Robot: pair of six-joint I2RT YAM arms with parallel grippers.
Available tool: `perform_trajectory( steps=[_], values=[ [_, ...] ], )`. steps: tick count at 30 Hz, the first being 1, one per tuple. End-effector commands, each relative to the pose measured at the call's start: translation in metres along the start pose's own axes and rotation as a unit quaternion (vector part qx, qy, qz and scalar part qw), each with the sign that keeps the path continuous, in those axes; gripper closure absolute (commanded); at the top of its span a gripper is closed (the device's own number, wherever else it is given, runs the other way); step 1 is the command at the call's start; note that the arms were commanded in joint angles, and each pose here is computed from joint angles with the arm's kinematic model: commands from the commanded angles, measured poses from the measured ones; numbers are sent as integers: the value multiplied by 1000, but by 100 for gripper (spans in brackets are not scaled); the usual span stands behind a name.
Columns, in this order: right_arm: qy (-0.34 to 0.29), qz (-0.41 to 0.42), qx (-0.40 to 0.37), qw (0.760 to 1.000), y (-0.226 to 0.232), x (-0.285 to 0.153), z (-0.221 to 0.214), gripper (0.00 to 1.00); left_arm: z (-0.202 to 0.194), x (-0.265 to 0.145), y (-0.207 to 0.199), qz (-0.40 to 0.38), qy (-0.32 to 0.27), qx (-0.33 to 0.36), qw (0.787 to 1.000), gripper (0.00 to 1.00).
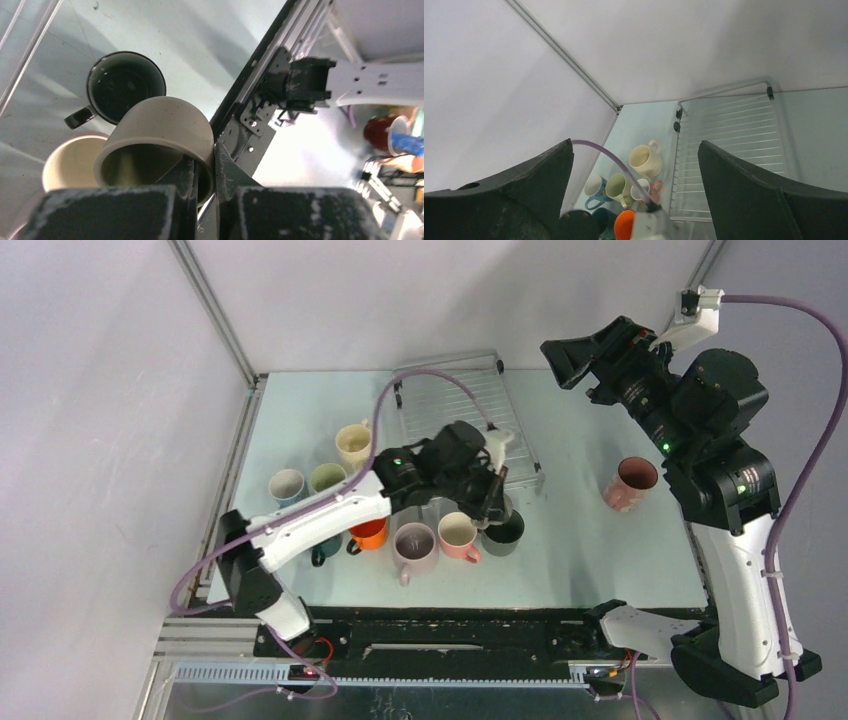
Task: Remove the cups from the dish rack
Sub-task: Place the cup at the center of the board.
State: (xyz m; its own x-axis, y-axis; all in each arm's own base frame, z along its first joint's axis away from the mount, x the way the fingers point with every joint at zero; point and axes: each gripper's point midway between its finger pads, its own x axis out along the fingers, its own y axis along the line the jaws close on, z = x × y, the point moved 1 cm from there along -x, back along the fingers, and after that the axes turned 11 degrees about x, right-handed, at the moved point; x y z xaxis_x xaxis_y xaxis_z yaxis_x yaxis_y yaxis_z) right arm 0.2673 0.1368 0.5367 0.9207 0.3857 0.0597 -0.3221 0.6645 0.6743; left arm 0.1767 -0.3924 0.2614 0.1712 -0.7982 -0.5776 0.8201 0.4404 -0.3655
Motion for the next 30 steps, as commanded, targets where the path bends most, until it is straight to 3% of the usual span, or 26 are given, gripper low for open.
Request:
perform_trajectory(
  steps=[1,12,30],
  values=[
    [-40,7,-8,999,13,-16,23,0,3,13,-13,20,18,76,997,100],
    [-46,5,-13,999,16,-22,27,0,-42,68,-43,2,114,145,983,100],
    [-15,-9,-18,1000,8,-3,6,0,-129,116,-27,22,247,210,946,100]
  ],
)
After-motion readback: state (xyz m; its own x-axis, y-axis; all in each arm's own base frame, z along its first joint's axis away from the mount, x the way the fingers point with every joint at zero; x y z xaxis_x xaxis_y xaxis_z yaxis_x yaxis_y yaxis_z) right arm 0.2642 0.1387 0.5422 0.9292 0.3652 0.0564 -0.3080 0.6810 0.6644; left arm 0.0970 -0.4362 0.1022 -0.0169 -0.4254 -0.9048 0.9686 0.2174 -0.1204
